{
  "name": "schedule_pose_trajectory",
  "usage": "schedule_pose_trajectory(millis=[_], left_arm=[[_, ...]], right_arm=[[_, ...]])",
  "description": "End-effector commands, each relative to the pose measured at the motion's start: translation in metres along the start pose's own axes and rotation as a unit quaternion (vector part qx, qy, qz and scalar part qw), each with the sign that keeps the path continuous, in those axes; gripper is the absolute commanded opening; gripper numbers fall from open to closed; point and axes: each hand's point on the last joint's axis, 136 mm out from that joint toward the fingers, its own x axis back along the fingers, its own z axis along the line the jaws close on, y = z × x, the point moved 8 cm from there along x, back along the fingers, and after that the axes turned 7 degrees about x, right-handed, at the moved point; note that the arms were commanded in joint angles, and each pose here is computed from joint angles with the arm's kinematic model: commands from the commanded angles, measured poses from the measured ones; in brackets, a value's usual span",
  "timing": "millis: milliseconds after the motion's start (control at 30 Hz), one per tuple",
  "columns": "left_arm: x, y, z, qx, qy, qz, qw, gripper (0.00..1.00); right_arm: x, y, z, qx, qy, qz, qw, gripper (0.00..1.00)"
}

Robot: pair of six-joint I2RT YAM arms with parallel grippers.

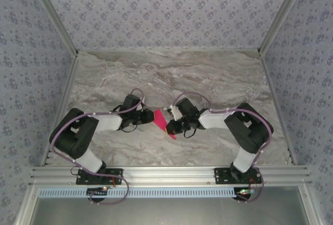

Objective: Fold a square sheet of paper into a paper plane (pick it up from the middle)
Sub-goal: Fold the wing for the fifth time at the center of the table.

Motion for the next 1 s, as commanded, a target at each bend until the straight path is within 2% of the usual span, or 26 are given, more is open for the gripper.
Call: schedule_pose_trajectory(millis=[0,167,267,433,600,767,967], left_arm=[[0.002,0.007,0.029,0.025,0.059,-0.021,0.998,0.21],[0.012,0.025,0.049,0.076,0.078,-0.049,0.993,0.22],[0.018,0.032,0.053,0.095,0.064,-0.058,0.992,0.21],[0.043,0.036,0.028,0.086,0.010,-0.083,0.993,0.21],[0.065,0.019,-0.003,0.070,-0.034,-0.104,0.992,0.19],[0.052,-0.010,-0.037,0.050,-0.088,-0.084,0.991,0.18],[0.015,-0.034,-0.063,0.021,-0.091,-0.031,0.995,0.14]], right_arm=[[-0.002,-0.068,-0.033,-0.072,-0.076,0.135,0.985,0.00],[-0.002,-0.068,-0.034,-0.075,-0.075,0.134,0.985,0.00],[-0.002,-0.066,-0.033,-0.076,-0.073,0.130,0.986,0.00],[-0.003,-0.059,-0.031,-0.080,-0.068,0.119,0.987,0.00],[-0.004,-0.050,-0.028,-0.085,-0.066,0.106,0.989,0.00],[-0.005,-0.043,-0.027,-0.089,-0.067,0.095,0.989,0.00],[-0.006,-0.044,-0.028,-0.091,-0.070,0.098,0.988,0.00]])
